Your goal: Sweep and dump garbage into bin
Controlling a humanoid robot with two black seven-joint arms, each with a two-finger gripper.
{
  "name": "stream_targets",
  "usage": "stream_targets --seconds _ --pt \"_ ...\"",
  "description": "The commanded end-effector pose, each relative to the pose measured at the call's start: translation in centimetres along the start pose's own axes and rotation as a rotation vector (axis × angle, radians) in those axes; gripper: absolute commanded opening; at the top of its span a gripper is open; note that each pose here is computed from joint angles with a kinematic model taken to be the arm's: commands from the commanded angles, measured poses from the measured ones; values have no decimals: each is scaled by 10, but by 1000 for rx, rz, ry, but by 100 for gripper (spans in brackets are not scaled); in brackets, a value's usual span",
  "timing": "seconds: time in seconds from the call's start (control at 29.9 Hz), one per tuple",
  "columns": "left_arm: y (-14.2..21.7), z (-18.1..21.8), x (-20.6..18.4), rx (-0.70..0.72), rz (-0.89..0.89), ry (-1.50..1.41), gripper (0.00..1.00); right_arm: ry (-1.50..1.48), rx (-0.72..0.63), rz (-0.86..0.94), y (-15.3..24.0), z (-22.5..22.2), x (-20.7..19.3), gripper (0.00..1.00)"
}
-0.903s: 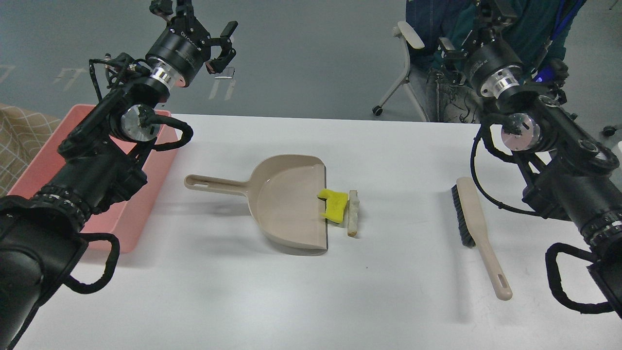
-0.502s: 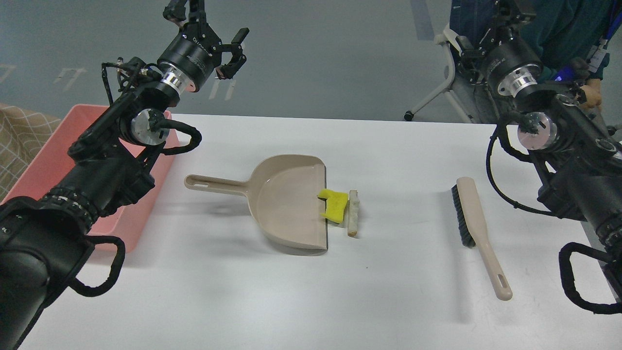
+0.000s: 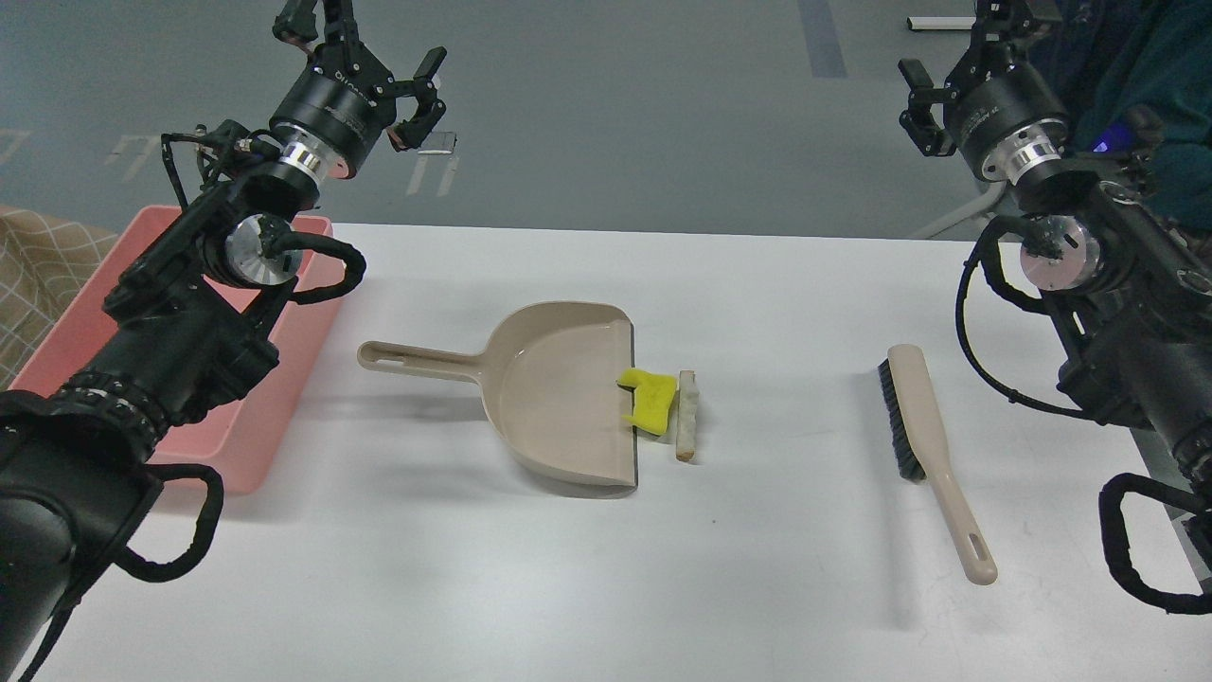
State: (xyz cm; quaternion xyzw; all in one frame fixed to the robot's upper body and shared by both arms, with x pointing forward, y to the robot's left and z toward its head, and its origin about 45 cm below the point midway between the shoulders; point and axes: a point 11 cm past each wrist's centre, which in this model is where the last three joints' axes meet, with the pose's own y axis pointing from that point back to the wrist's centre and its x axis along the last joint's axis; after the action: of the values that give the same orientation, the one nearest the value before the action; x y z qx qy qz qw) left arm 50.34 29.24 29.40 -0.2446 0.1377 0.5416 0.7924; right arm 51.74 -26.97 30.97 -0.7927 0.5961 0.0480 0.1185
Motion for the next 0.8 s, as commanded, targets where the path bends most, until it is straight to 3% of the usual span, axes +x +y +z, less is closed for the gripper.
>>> stream_targets --seconds 0.0,0.77 --pt "0 -2 1 7 5 0 98 -25 20 4 0 -5 1 100" --pt "-3 -19 -7 37 -6 9 98 -57 -11 19 9 17 4 100"
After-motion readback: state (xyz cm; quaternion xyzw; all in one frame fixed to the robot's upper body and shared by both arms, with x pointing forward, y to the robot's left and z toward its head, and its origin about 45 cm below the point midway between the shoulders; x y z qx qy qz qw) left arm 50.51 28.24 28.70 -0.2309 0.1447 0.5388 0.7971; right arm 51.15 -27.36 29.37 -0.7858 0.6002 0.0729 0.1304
